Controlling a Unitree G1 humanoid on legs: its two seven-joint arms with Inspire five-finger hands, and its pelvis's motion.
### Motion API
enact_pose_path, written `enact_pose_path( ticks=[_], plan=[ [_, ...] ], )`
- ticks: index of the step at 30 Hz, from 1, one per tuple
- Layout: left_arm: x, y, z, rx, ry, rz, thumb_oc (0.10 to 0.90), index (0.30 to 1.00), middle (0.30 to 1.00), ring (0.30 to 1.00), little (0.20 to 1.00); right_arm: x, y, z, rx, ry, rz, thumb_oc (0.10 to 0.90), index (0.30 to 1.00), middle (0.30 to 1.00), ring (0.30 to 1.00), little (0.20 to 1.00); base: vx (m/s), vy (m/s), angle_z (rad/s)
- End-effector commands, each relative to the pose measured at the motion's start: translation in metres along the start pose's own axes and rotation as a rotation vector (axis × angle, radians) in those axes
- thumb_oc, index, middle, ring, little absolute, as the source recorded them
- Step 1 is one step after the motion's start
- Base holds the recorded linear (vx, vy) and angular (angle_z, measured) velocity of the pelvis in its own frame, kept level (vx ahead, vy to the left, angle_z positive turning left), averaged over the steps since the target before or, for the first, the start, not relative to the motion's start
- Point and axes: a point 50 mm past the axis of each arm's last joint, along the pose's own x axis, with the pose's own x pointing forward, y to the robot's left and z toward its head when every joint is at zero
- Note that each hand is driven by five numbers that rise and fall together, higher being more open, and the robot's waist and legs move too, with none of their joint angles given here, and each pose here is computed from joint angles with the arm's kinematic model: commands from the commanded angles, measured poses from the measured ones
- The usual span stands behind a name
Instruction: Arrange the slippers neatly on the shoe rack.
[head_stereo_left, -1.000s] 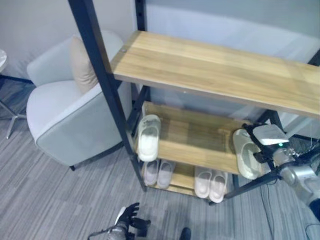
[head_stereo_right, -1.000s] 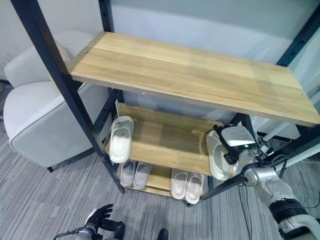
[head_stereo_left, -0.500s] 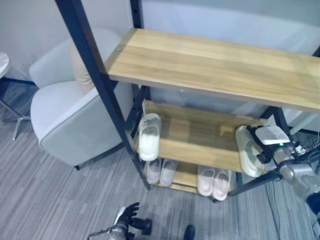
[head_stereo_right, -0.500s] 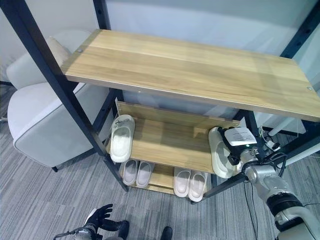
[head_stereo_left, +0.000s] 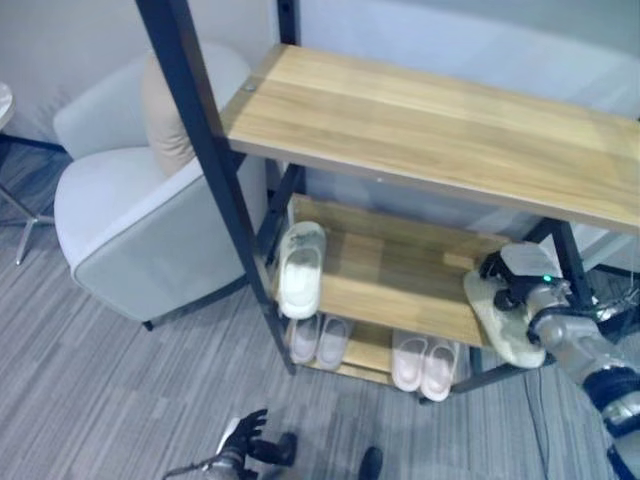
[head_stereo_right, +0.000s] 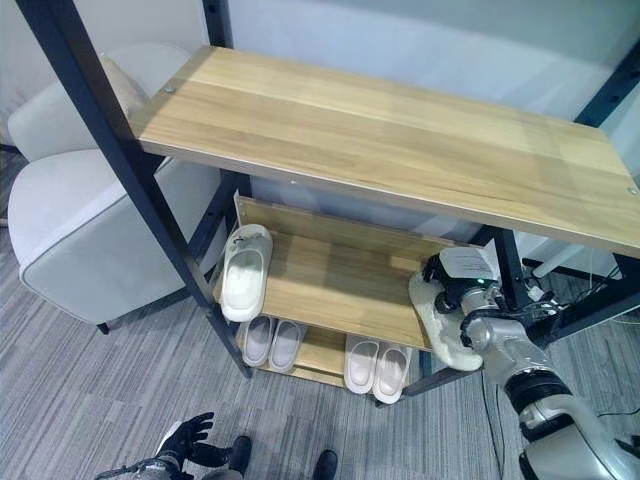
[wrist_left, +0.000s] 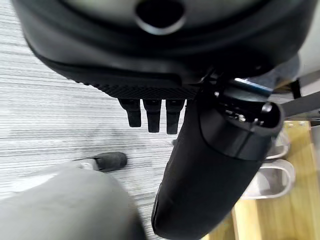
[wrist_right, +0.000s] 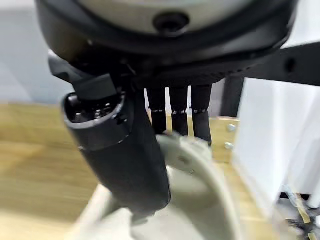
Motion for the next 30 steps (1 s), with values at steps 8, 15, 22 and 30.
enact_pose_path(
  ticks=[8, 15, 22, 30],
  plan=[
    [0.001, -0.021, 0.005, 0.016, -0.017, -0.065, 0.800, 0.900, 0.900, 0.900, 0.900, 0.013, -0.040, 0.054, 0.200, -0.186, -0.188, 0.400, 0.300, 0.300, 0.300, 0.300, 0.00, 0.001, 0.01],
    [0.001, -0.018, 0.005, 0.018, -0.015, -0.055, 0.800, 0.900, 0.900, 0.900, 0.900, 0.023, -0.042, 0.093, 0.264, -0.270, -0.220, 0.400, 0.300, 0.300, 0.300, 0.300, 0.00, -0.001, 0.07],
    [0.000, -0.012, 0.001, 0.027, -0.006, -0.035, 0.800, 0.900, 0.900, 0.900, 0.900, 0.033, -0.052, 0.098, 0.245, -0.241, -0.289, 0.400, 0.300, 0.300, 0.300, 0.300, 0.00, 0.005, 0.22],
    [0.000, -0.013, 0.004, 0.042, -0.027, -0.040, 0.800, 0.900, 0.900, 0.900, 0.900, 0.047, -0.072, 0.081, 0.219, -0.128, -0.383, 0.400, 0.300, 0.300, 0.300, 0.300, 0.00, 0.015, 0.24]
  ],
)
